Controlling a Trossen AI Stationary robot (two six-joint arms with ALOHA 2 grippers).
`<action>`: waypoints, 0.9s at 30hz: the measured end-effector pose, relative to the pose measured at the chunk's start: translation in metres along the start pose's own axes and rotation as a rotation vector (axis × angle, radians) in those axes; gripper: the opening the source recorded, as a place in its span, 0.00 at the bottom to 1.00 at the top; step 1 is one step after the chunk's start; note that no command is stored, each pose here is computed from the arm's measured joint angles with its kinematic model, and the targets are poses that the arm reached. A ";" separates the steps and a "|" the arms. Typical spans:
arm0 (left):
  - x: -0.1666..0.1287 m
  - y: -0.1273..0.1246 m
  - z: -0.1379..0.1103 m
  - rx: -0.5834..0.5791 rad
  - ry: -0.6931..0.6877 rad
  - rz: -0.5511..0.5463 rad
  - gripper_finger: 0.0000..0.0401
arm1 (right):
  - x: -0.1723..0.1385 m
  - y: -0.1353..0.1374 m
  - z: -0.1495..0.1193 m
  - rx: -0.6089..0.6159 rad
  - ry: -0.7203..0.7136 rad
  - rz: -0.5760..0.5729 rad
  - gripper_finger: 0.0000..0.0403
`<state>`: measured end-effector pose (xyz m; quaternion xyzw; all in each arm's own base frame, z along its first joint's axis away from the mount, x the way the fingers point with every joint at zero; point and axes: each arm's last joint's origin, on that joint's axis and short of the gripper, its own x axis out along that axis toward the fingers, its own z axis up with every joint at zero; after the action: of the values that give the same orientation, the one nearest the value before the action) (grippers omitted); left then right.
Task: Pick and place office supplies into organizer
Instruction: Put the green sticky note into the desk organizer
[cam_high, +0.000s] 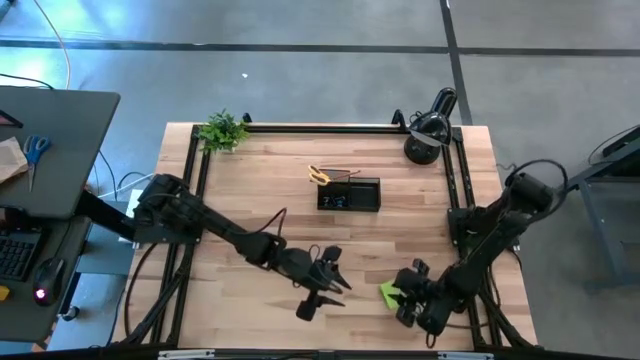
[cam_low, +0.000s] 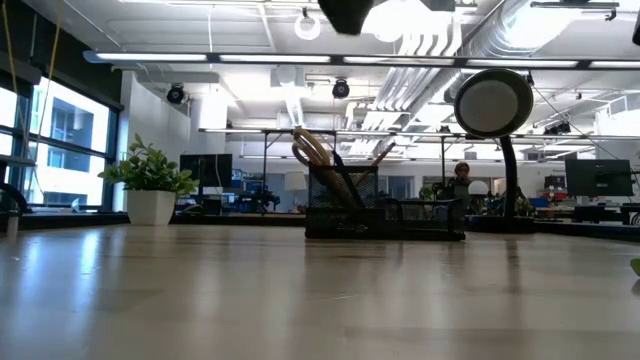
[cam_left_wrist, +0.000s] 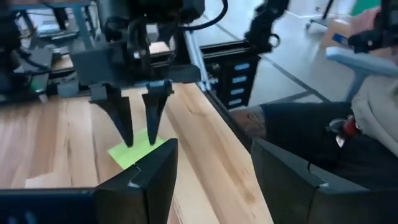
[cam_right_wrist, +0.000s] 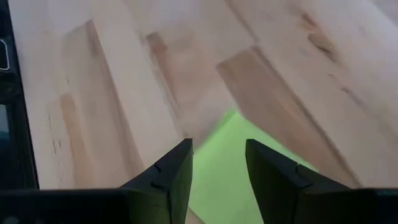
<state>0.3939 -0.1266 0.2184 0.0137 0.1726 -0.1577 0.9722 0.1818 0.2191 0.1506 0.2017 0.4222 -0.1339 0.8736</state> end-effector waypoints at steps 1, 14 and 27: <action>-0.004 0.000 0.000 0.013 0.000 -0.001 0.48 | 0.004 0.006 -0.001 -0.002 0.000 -0.006 0.36; -0.072 0.014 -0.046 -0.082 -0.159 -0.111 0.48 | 0.029 0.075 0.028 -0.088 0.217 -0.366 0.28; -0.092 -0.021 -0.085 -0.118 -0.094 -0.240 0.48 | 0.062 0.094 0.018 0.078 0.294 -0.425 0.28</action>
<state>0.2778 -0.1118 0.1707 -0.0717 0.1363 -0.2628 0.9525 0.2694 0.2902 0.1342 0.1593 0.5720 -0.2998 0.7467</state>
